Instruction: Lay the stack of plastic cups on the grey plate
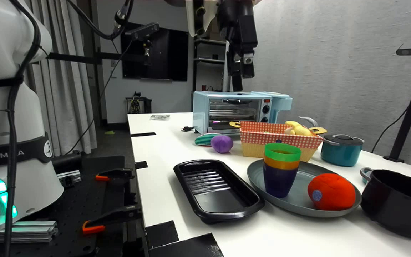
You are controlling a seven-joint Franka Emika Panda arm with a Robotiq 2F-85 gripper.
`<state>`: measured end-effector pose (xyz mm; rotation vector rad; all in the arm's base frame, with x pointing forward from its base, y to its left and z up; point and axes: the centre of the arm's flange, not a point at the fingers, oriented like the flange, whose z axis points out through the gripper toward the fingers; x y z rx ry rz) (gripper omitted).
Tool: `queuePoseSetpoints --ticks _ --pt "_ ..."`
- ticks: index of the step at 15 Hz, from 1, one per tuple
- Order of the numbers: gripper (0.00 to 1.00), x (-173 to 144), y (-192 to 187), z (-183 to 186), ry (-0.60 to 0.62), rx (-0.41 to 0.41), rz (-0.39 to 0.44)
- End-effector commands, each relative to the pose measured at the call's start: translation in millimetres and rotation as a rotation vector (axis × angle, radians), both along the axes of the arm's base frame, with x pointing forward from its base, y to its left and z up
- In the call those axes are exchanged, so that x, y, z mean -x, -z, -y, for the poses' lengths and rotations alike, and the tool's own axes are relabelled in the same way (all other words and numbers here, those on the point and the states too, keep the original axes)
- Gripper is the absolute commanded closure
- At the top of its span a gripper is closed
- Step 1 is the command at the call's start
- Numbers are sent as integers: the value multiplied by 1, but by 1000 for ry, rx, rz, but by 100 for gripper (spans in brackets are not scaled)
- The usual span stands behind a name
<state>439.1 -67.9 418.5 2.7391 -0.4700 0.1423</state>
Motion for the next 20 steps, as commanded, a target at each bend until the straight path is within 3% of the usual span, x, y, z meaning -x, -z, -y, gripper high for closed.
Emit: queuePoseSetpoints --ticks 1,6,20 --pt "0 0 0 0 0 0 0" --pt "0 -10 10 12 35 7 5" --pt "0 -46 55 69 351 -49 72"
